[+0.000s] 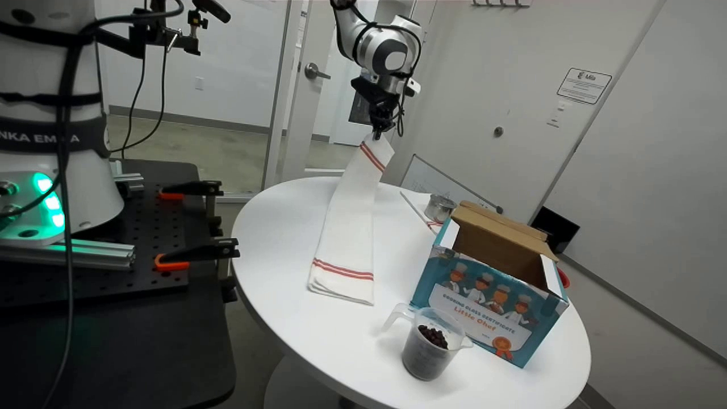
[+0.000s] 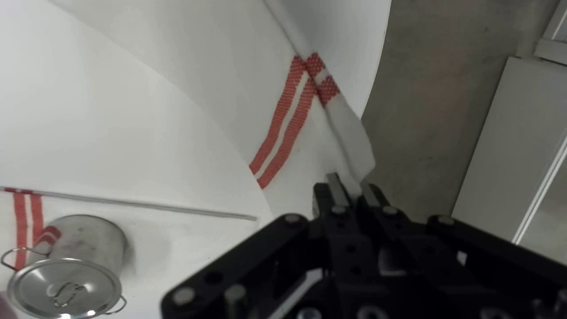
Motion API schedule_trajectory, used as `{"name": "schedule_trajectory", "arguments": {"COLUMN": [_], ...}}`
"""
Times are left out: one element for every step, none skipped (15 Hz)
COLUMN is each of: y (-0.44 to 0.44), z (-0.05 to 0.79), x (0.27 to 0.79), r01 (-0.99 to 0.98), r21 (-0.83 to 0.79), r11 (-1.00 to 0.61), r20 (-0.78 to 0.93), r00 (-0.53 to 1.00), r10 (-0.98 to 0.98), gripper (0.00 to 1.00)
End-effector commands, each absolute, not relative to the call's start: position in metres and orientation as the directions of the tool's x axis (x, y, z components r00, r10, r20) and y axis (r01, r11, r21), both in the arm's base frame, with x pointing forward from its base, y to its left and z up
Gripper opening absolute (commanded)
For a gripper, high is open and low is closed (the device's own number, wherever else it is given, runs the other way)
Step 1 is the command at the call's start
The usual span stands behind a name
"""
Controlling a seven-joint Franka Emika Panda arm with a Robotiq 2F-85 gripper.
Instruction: Fold the towel
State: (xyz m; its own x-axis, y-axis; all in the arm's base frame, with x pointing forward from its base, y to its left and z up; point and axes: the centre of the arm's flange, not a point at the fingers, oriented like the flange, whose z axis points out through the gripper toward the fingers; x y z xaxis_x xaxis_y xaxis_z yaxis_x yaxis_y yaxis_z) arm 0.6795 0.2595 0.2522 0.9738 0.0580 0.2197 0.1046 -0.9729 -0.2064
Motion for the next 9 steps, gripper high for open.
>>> {"name": "schedule_trajectory", "arguments": {"y": [0.251,0.245,0.244,0.245,0.247,0.249,0.247,0.242,0.237], "z": [0.254,0.255,0.255,0.255,0.253,0.252,0.258,0.262,0.265], "x": [0.674,0.67,0.671,0.671,0.671,0.67,0.666,0.66,0.652], "r01": [0.082,0.076,0.075,0.076,0.079,0.081,0.04,-0.029,-0.079], "r21": [-0.218,-0.216,-0.215,-0.215,-0.215,-0.215,-0.21,-0.216,-0.234], "r11": [-0.972,-0.973,-0.974,-0.974,-0.973,-0.973,-0.977,-0.976,-0.969], "r20": [0.215,0.21,0.211,0.211,0.21,0.209,0.23,0.257,0.273], "r00": [0.976,0.977,0.977,0.977,0.977,0.977,0.973,0.963,0.951], "r10": [0.034,0.03,0.029,0.03,0.033,0.036,-0.01,-0.086,-0.144], "gripper": [0.02,0.07,0.07,0.07,0.07,0.02,0.02,0.02,0.02]}}
